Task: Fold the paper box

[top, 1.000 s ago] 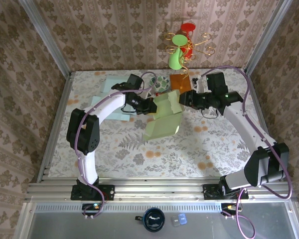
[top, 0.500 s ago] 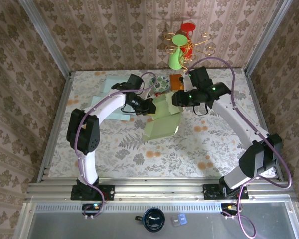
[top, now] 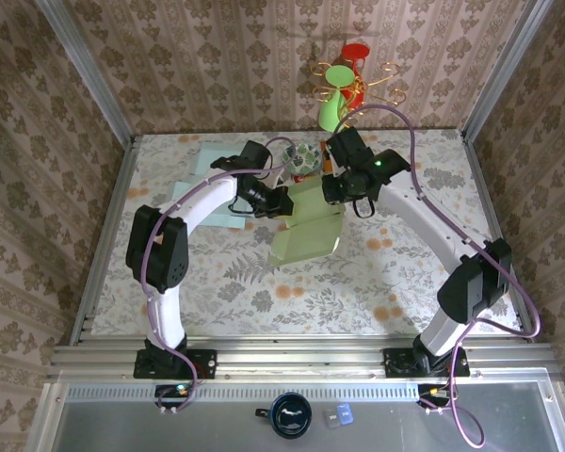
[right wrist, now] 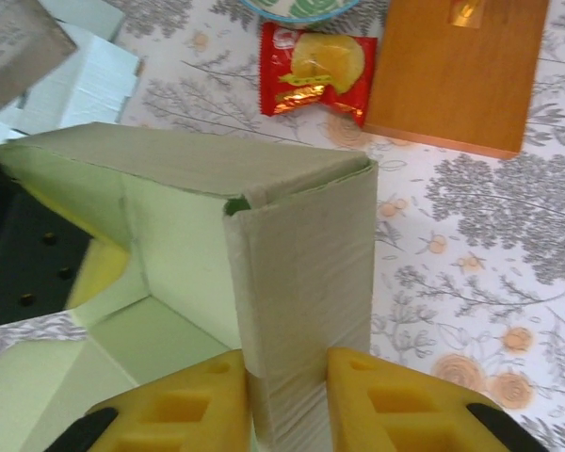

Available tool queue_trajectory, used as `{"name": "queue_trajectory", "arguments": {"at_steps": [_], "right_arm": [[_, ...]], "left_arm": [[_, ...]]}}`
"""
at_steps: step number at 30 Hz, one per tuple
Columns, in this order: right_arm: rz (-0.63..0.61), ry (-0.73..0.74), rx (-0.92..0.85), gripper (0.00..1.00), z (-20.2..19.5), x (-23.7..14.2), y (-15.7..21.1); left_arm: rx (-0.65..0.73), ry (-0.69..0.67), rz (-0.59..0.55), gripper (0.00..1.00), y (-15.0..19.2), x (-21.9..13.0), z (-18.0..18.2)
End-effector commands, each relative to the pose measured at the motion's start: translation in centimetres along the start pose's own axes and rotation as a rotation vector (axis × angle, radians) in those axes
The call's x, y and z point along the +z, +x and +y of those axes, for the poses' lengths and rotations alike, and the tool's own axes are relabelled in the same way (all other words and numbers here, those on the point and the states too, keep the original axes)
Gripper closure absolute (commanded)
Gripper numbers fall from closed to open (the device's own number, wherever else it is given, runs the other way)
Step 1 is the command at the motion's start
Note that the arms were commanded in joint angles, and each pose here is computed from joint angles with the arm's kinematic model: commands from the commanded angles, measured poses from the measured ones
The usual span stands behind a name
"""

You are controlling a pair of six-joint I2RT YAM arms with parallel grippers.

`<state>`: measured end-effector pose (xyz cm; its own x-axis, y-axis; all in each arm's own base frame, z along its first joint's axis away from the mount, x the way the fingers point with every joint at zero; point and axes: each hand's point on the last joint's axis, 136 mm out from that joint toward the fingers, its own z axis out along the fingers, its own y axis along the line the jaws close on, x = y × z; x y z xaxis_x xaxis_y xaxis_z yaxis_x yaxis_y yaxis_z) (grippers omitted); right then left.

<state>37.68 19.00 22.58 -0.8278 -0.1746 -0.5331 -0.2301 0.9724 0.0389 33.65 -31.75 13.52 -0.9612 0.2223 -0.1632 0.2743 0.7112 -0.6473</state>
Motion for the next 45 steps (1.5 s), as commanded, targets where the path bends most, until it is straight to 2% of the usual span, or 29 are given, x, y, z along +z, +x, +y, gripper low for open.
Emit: {"name": "queue_trajectory", "arguments": {"at_steps": [1,6,11,17,25,29,34,38,39,45], "right_arm": [[0.004,0.144,-0.050,0.77,-0.8,0.0,-0.4],[0.042,0.306,-0.097,0.86,-1.5,0.3,-0.4],[0.053,0.393,-0.116,0.95,-2.1,0.5,-0.5],[0.066,0.459,-0.137,0.98,-2.7,0.7,-0.8],[0.082,0.496,-0.153,0.92,-3.0,1.3,-1.1],[0.081,0.550,-0.155,1.00,-3.6,1.1,-1.5],[0.051,0.610,-0.165,1.00,-4.1,0.4,-2.1],[0.050,0.587,-0.152,0.79,-4.0,0.5,-2.4],[0.048,0.586,-0.150,0.77,-4.0,0.5,-2.5],[0.039,0.578,-0.149,0.81,-4.0,0.6,-3.6]], "left_arm": [[0.069,0.045,-0.007,1.00,-0.2,-0.9,-2.6],[0.067,0.037,-0.003,1.00,-0.2,-0.6,-2.6],[0.064,0.035,0.007,1.00,0.0,-0.4,-2.6],[0.060,0.035,0.012,1.00,0.1,-0.2,-2.7],[0.058,-0.002,0.010,1.00,0.1,0.2,-2.1],[0.050,-0.019,0.008,1.00,0.0,0.2,-2.0],[0.036,-0.054,0.012,1.00,0.2,0.2,-1.8],[0.031,-0.064,0.017,1.00,0.4,0.3,-1.7],[0.033,-0.064,0.018,1.00,0.5,0.4,-1.7],[0.040,-0.069,0.023,1.00,0.8,0.3,-1.9]]}}
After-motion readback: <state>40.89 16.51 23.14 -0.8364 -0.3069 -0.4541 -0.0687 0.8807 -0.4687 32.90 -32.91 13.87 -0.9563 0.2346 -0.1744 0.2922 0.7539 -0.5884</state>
